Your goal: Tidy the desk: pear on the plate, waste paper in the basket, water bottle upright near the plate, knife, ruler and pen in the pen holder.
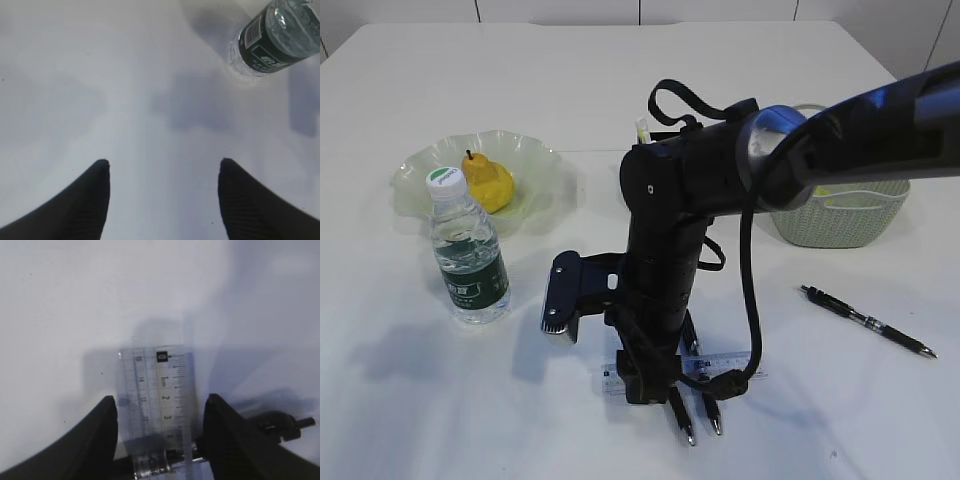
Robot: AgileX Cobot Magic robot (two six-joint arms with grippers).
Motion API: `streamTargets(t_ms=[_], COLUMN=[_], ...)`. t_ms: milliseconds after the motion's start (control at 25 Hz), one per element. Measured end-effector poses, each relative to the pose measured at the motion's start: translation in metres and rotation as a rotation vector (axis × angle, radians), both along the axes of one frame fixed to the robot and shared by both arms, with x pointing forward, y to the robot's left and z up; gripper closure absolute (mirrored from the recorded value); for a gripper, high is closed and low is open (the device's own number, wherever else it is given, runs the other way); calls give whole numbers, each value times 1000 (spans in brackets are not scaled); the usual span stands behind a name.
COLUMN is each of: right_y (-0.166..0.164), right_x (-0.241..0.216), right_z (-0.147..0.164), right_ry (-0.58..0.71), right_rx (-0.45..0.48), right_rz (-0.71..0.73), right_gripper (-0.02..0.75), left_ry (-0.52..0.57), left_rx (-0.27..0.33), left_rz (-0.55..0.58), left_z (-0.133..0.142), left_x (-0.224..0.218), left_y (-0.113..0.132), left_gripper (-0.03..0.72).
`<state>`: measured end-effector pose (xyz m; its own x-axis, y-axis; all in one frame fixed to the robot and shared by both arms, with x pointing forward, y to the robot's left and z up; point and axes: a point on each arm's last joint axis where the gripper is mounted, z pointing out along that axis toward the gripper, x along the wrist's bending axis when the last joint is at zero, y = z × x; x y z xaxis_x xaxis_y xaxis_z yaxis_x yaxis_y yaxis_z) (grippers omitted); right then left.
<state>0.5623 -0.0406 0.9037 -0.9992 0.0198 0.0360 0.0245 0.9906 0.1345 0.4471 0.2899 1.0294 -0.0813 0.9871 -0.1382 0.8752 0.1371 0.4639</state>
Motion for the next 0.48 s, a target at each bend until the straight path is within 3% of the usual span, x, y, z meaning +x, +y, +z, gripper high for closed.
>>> streamTargets(t_ms=[480], right_y=[1], right_x=[0], right_z=[-7], right_ry=[7], right_rx=[-8], right_rz=[0], right_gripper=[341], left_ry=[-5], left_rx=[0], left_rz=[0], left_z=[0], left_x=[0], left_y=[0], left_gripper=[212])
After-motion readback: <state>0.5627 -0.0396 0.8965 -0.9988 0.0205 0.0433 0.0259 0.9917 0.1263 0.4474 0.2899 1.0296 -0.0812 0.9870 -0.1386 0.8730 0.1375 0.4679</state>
